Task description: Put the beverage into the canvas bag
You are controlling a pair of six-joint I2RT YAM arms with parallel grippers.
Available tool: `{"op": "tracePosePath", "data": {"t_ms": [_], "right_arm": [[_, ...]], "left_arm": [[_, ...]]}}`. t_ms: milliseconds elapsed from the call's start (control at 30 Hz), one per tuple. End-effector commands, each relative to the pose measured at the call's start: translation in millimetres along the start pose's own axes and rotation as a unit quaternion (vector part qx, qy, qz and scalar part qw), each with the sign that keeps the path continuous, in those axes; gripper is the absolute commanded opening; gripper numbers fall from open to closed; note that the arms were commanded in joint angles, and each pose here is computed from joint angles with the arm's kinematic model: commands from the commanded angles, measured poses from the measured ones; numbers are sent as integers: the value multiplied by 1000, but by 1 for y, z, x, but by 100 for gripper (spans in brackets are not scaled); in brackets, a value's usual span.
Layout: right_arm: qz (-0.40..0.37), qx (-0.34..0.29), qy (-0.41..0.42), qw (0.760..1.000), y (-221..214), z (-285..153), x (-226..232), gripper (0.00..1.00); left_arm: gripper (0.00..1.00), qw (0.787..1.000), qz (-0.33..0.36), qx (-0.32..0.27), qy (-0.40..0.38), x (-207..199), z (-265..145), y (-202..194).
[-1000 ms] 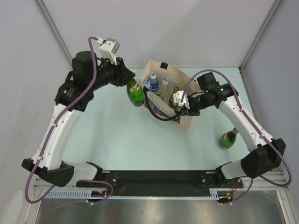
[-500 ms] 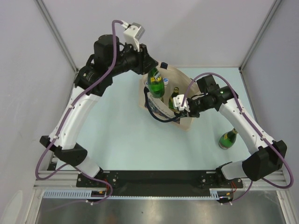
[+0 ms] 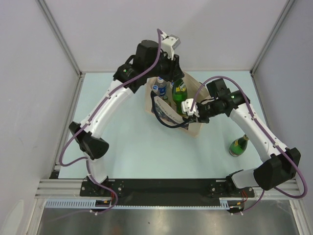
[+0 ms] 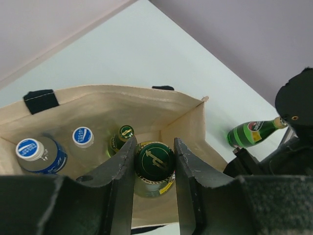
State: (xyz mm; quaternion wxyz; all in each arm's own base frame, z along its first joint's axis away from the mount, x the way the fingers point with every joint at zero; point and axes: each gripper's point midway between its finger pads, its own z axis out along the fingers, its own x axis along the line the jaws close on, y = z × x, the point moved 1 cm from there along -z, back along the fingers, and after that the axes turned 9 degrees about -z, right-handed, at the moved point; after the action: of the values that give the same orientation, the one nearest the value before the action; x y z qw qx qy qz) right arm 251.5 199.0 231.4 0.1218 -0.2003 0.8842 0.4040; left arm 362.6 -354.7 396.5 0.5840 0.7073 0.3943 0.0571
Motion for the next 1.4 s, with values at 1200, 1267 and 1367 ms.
{"op": "tracePosePath", "data": {"t_ms": [1200,1267,1367], "right_arm": [[60,-113,-60,990,62,-57,-37,0],[65,-111,-57,990,59,-56,-35,0],[70,-111,-55,990,57,-54,-33,0]], "left_arm": [[0,991,122,49,-17,37,80,-126],[0,991,121,53,-9,43,82,-135],[1,991,118,55,3,50,84,-142]]}}
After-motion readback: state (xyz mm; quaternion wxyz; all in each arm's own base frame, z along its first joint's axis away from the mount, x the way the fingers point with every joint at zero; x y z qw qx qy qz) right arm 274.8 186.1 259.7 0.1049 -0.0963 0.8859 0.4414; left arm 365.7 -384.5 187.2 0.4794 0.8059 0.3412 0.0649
